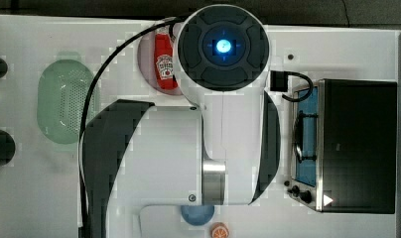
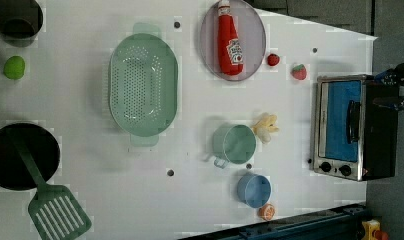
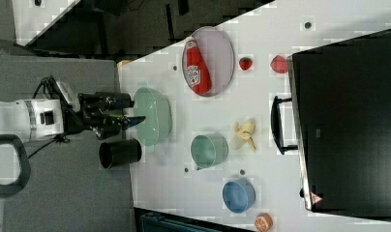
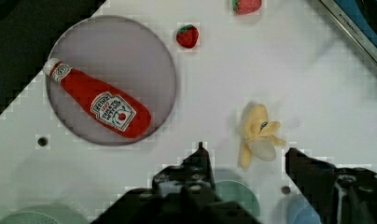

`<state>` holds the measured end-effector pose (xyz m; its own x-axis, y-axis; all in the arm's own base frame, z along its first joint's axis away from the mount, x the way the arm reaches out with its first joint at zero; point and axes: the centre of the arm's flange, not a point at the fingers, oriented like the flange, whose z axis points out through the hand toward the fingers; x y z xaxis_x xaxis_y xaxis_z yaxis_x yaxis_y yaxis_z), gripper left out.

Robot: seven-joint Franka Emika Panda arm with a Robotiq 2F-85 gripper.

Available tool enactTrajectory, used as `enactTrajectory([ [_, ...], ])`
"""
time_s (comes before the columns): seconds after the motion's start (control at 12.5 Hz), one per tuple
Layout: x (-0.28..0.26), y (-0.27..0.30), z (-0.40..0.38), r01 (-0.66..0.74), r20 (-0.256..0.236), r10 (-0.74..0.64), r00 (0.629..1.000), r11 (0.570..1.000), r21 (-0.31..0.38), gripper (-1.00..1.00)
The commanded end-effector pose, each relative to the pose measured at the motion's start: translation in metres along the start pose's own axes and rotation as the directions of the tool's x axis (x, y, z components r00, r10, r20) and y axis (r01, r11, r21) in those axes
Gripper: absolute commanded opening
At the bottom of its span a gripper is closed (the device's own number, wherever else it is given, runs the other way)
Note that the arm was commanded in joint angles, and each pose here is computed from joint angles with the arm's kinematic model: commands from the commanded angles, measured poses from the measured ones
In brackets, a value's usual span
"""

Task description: Pick banana from table and place on oven.

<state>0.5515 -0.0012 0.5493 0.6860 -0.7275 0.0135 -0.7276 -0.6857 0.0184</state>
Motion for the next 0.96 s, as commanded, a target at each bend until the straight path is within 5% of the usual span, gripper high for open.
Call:
enactTrajectory([
  [0.08,-0.064,0.116,-0.074,-0.044,-0.009,0.044,0.999,0.998,0.043,0.59],
  [0.24,-0.064,0.116,-0.074,-0.044,-0.008,0.044,0.999,0.998,0.042,0.99],
  [0.64,-0.056,0.104,-0.024,-0.039,0.052,0.04,0.998,0.999,-0.024,1.0],
  [0.96,-0.032,0.076,0.063,-0.035,0.051,0.036,0.998,0.999,-0.029,1.0],
])
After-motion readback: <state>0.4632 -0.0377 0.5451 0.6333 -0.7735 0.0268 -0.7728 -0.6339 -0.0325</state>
